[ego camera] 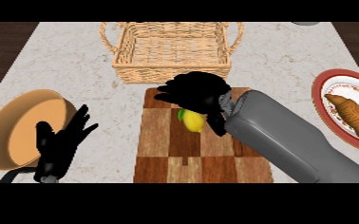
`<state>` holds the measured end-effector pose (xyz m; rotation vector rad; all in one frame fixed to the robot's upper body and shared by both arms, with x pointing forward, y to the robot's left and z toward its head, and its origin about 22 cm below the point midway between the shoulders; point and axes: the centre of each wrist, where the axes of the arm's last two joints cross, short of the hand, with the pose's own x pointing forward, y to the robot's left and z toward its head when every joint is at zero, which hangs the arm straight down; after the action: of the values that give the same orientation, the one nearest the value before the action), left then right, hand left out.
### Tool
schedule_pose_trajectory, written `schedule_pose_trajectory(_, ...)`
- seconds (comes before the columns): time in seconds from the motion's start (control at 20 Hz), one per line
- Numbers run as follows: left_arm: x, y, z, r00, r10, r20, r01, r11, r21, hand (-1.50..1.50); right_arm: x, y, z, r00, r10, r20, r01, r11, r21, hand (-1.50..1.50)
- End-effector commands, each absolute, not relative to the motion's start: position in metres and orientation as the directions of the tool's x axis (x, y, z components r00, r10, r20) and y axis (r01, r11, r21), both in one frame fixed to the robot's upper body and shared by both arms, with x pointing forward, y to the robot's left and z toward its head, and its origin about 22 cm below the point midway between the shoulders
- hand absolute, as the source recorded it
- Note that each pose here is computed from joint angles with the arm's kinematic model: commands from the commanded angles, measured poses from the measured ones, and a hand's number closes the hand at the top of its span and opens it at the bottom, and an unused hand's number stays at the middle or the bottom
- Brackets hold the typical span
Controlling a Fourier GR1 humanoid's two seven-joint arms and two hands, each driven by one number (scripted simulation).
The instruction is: Pick the lemon from the cutting board and place it in the basket
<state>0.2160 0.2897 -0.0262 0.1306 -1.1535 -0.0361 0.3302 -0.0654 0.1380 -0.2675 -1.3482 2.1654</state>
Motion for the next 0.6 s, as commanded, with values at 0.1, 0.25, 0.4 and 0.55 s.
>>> schedule_pose_trajectory(0.1, 0.198, 0.309, -0.055, 0.535, -0.096, 0.839, -0.049, 0.988, 0.145, 0.0, 0.336, -0.065, 0.116, -0.827, 0.544, 0.141, -0.363, -0.326, -0.873, -1.5)
schedule_pose_trajectory(0.25, 0.189, 0.298, -0.054, 0.535, -0.085, 0.84, -0.053, 0.99, 0.134, 0.0, 0.329, -0.062, 0.104, -0.823, 0.548, 0.148, -0.369, -0.319, -0.873, -1.5)
schedule_pose_trajectory(0.4, 0.191, 0.296, -0.055, 0.528, -0.088, 0.845, -0.034, 0.992, 0.125, 0.0, 0.328, -0.059, 0.101, -0.825, 0.548, 0.135, -0.359, -0.325, -0.875, -1.5)
schedule_pose_trajectory(0.55, 0.191, 0.293, -0.063, 0.521, -0.108, 0.847, -0.034, 0.989, 0.147, 0.0, 0.33, -0.047, 0.113, -0.833, 0.545, 0.094, -0.345, -0.38, -0.858, -1.5)
